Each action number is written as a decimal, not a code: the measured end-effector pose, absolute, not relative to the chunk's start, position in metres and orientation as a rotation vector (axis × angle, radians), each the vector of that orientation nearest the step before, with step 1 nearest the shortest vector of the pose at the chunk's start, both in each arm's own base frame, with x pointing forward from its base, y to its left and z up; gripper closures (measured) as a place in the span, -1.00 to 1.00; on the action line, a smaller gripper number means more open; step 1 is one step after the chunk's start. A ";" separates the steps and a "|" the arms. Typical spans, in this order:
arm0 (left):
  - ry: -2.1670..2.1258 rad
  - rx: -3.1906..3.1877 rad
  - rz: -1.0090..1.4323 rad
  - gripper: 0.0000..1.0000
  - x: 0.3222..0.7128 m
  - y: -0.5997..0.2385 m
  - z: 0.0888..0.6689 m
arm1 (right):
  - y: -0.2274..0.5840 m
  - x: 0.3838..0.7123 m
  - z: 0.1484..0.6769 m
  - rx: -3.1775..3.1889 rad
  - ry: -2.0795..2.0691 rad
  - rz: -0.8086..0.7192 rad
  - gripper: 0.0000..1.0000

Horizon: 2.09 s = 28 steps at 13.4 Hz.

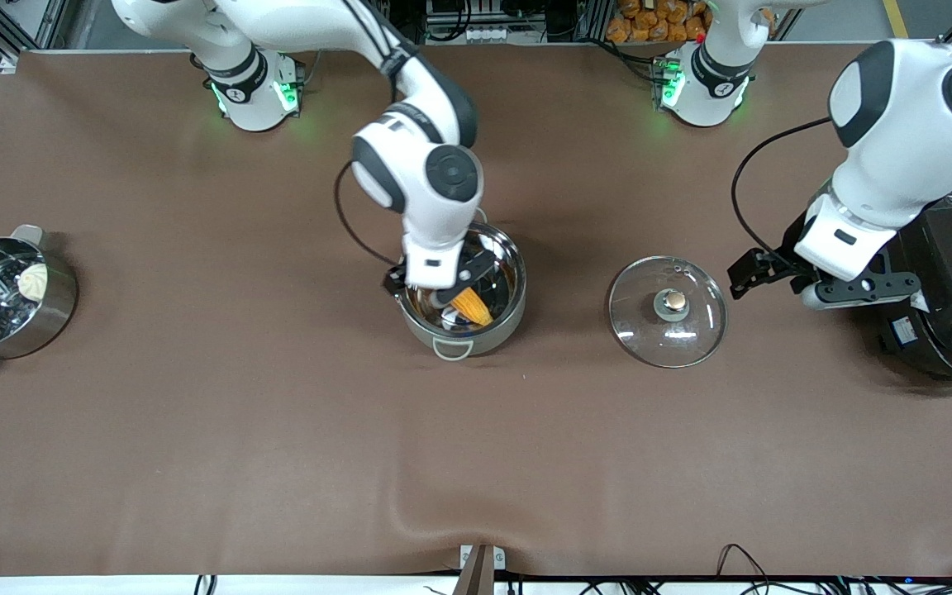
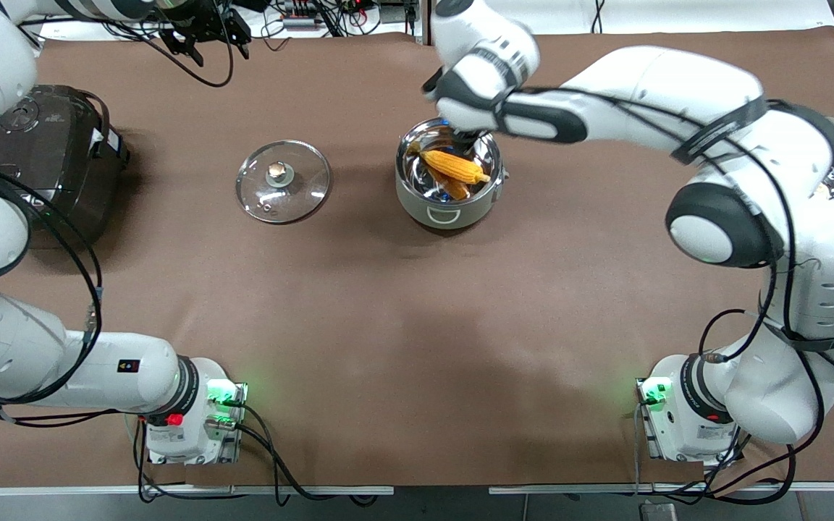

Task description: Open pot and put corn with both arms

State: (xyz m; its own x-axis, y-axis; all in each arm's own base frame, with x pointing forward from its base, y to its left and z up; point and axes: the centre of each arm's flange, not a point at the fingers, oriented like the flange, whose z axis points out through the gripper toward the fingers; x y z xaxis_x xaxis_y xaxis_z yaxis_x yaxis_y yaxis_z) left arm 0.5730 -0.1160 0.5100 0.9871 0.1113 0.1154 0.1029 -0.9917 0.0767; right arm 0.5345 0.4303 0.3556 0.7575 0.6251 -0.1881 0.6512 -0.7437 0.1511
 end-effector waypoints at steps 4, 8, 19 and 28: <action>0.145 3.095 0.148 -1.00 0.567 -0.115 0.563 | 0.322 0.592 0.415 2.844 0.758 -0.175 -1.00; 0.136 3.117 0.141 -1.00 0.562 -0.113 0.599 | 0.164 0.648 0.443 2.952 0.720 -0.194 -1.00; 0.162 3.173 0.138 -1.00 0.530 -0.080 0.658 | 0.020 0.568 0.584 3.172 0.223 -0.130 -1.00; 0.058 3.169 0.107 -1.00 0.566 -0.073 0.628 | -0.012 0.522 0.632 3.185 0.060 -0.125 -1.00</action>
State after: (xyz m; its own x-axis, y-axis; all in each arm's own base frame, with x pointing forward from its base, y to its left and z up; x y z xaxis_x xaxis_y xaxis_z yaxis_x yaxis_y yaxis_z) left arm 0.5662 -0.0729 0.6283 0.9971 0.0353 0.0677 0.0373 -0.9989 -0.0281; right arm 0.5215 -0.0124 0.6319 0.9962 0.0395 -0.0777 0.0358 -0.9982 -0.0476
